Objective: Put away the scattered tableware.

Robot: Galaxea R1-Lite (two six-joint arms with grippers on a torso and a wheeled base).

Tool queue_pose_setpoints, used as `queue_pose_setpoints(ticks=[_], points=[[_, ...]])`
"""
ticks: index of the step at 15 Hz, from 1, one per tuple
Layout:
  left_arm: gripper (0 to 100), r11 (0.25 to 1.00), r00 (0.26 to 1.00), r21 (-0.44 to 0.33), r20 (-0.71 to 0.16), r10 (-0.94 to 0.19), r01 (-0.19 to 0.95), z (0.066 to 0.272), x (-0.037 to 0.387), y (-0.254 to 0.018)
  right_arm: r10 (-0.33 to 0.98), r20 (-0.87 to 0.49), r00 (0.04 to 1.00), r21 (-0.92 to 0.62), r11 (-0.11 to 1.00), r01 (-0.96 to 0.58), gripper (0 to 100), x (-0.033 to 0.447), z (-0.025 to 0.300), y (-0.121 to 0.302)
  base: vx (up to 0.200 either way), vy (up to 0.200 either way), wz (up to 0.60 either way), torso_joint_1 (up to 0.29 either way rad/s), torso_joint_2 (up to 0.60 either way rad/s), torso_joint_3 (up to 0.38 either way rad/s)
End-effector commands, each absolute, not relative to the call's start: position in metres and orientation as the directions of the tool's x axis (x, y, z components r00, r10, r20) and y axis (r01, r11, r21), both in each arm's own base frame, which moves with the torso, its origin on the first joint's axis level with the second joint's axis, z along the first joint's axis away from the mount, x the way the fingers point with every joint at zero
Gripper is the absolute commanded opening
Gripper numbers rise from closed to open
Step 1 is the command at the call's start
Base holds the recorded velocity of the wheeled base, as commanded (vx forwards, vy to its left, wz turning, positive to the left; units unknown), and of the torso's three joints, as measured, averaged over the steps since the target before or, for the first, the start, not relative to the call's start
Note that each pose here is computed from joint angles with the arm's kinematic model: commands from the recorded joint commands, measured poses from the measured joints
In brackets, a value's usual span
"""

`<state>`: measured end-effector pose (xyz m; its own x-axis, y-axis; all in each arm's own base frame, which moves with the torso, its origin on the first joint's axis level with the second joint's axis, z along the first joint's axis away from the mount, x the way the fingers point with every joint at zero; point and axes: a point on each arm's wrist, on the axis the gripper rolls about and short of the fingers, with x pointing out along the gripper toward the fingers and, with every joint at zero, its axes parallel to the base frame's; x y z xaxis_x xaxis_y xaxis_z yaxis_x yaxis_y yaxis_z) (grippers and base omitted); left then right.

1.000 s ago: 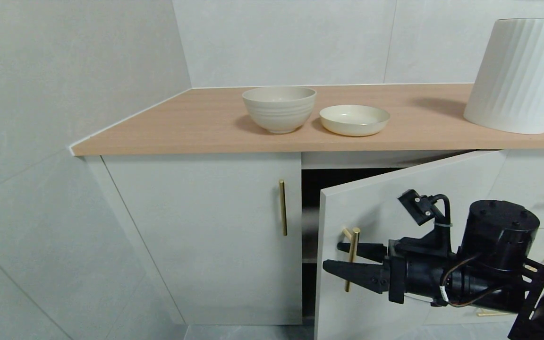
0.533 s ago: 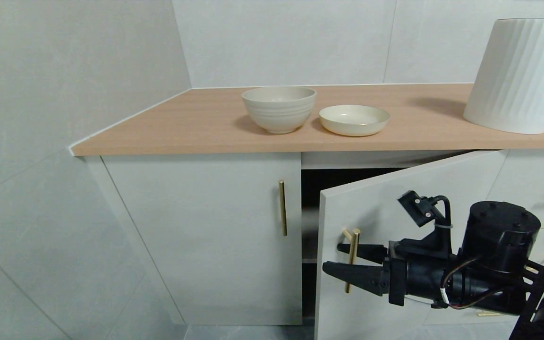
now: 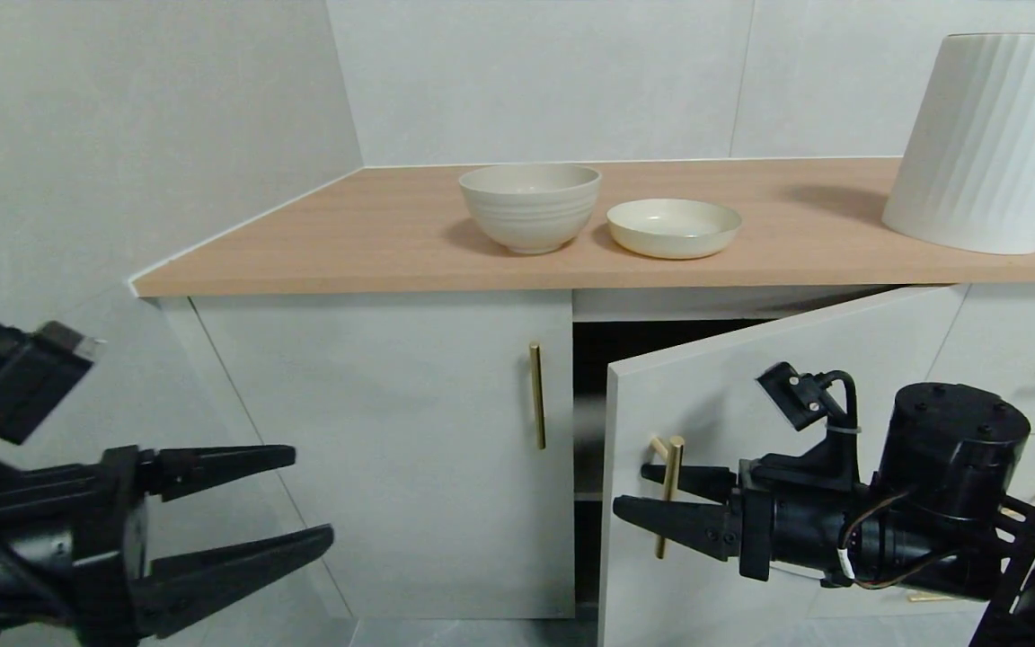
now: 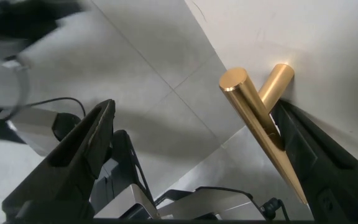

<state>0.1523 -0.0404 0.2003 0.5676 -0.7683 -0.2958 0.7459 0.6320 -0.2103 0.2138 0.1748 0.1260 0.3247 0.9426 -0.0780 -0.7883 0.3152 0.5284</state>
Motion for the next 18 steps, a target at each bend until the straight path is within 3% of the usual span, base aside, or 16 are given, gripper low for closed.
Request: queue_pose_setpoints(ticks=[1,8,9,12,15,18], points=[[100,0.619,0.492,-0.319,-0.396,-0.775,0.718,0.162,0.189,-0.055,0.943,-0.082,0.322,0.532,0.315,-0.786,100,0.214,0.125,0.175,0.0,0.0,0.0,0.0,0.0,0.0],[100,0.57,0.409,-0.377,-0.428,-0.806,0.73,0.151,0.187,-0.08,0.943,-0.087,0.322,0.533,0.317,-0.785,100,0.214,0.123,0.175,0.0,0.0,0.0,0.0,0.0,0.0],[0,0.569,0.408,-0.376,-0.427,-0.807,0.731,0.151,0.187,-0.081,0.943,-0.087,0.322,0.533,0.317,-0.785,100,0.214,0.123,0.175,0.0,0.0,0.0,0.0,0.0,0.0],[0,0.554,0.402,-0.376,-0.411,-0.818,0.743,0.157,0.189,-0.086,0.943,-0.09,0.321,0.536,0.318,-0.782,100,0.215,0.122,0.176,0.0,0.0,0.0,0.0,0.0,0.0],[0,0.537,0.396,-0.43,-0.376,-0.838,0.726,0.167,0.197,-0.095,0.942,-0.095,0.321,0.538,0.32,-0.78,100,0.216,0.121,0.176,0.0,0.0,0.0,0.0,0.0,0.0],[0,0.487,0.375,-0.423,-0.322,-0.869,0.765,0.159,0.219,-0.117,0.942,-0.095,0.321,0.538,0.32,-0.78,100,0.216,0.121,0.176,0.0,0.0,0.0,0.0,0.0,0.0]])
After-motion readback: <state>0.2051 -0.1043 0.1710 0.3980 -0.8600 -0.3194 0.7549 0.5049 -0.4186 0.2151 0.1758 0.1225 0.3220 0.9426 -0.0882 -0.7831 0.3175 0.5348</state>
